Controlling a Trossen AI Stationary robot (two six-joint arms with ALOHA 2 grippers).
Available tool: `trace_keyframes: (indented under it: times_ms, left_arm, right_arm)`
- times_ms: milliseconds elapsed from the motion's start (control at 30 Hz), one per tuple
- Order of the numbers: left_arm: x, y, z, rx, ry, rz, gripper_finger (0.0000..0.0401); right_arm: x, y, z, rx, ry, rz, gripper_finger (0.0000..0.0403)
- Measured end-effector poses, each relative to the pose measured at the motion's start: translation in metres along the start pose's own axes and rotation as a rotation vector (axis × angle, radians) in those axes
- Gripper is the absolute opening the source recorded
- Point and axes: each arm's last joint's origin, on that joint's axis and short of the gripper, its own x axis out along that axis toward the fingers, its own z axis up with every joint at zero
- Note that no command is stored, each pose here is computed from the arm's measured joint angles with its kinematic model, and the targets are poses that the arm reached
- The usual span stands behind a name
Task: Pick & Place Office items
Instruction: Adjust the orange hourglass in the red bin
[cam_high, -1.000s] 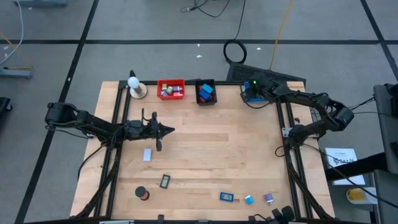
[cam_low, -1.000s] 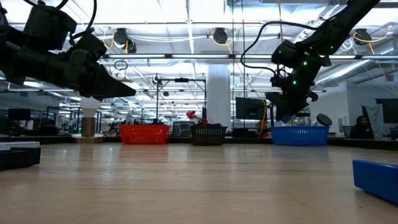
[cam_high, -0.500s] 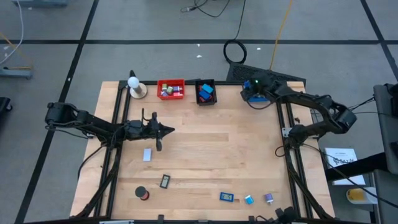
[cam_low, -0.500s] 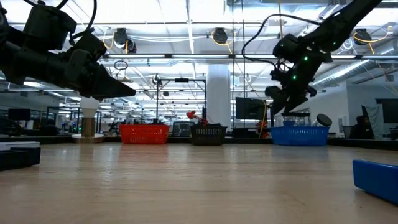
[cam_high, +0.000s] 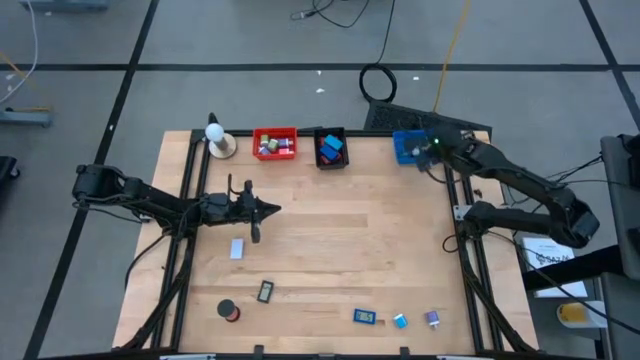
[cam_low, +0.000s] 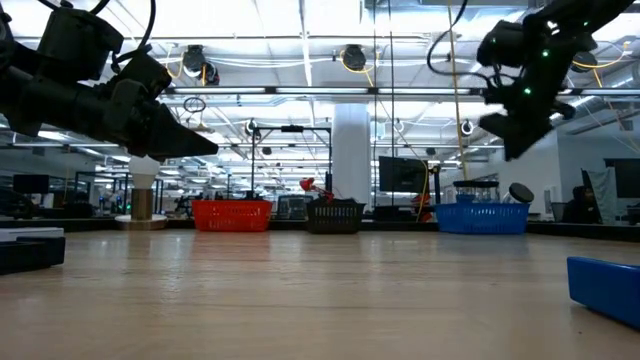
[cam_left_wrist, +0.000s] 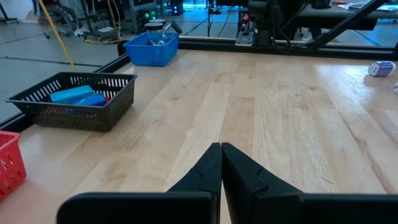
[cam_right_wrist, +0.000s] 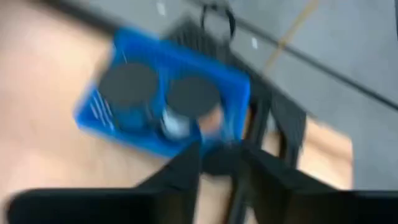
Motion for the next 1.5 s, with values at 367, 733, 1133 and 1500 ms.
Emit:
trace_keyframes:
  times_ms: [367,733,1133,1500]
  left_arm:
    - [0.000,0.000,0.000,-0.001,0.000,0.000,0.0013]
    - [0.000,0.000,0.000,-0.003,0.000,0.000,0.0015]
    - [0.000,0.000,0.000,-0.002,0.000,0.000,0.0011]
    - [0.000,0.000,0.000,0.000,0.000,0.000,0.0011]
  right_arm:
    - [0.028,0.011,-0.023,-0.072,0.351,-0.085,0.0019]
    - [0.068,0.021,-0.020,-0.036,0.409,-0.122,0.0004]
    - [0.074,0.021,-0.018,-0.035,0.364,-0.217,0.0004]
    - [0.069,0.021,-0.010,-0.023,0.245,-0.285,0.0004]
